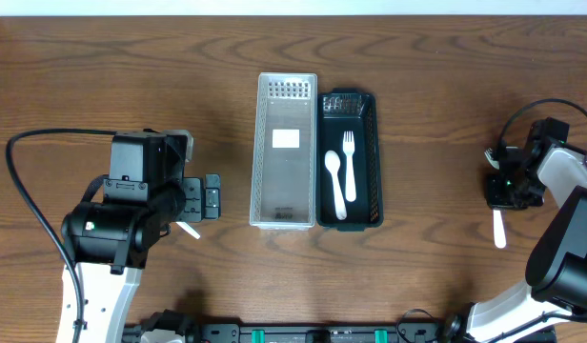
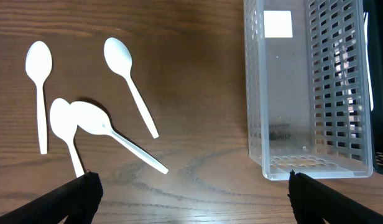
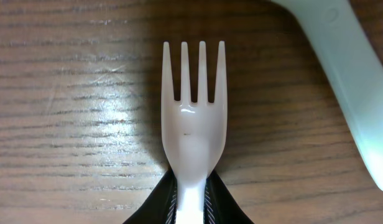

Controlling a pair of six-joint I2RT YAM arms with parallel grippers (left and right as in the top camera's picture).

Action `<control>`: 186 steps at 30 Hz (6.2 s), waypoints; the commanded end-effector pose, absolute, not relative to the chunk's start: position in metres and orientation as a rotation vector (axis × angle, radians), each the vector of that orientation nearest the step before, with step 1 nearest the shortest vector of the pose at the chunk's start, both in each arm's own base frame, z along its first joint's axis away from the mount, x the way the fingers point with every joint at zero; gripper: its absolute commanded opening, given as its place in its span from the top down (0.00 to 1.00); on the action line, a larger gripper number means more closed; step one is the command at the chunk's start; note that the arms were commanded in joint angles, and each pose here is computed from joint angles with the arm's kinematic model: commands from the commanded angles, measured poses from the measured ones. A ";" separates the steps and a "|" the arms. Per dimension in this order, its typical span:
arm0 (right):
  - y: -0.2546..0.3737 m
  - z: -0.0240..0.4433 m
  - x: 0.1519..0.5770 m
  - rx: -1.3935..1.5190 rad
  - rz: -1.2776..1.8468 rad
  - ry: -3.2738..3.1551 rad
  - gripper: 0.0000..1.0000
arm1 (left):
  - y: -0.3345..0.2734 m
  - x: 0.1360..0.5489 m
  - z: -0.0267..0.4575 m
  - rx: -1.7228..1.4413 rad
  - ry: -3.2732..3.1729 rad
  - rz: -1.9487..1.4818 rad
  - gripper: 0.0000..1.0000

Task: Pack container
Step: 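Move the right gripper to the second white fork and grasp it, then carry the fork with the right gripper and drop it in the dark basket, then move the right gripper to the last white fork and grasp it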

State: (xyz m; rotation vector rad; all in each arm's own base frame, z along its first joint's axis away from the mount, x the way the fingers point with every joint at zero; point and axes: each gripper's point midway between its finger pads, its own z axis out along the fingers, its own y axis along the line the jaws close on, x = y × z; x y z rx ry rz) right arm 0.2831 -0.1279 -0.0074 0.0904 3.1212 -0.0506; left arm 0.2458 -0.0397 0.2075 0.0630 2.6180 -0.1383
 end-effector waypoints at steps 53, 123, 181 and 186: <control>0.179 0.040 0.369 -0.246 0.094 3.083 0.66 | -0.039 0.246 0.214 0.066 2.603 -0.130 0.02; -0.156 0.001 0.324 2.659 -0.021 1.436 0.30 | -0.038 0.234 0.207 0.066 2.661 -0.125 0.02; -0.148 -0.012 0.297 2.701 0.040 1.631 0.65 | -0.037 0.230 0.205 0.066 2.677 -0.123 0.02; -0.151 -0.012 0.296 2.674 0.036 1.671 0.71 | -0.037 0.230 0.205 0.066 2.677 -0.123 0.02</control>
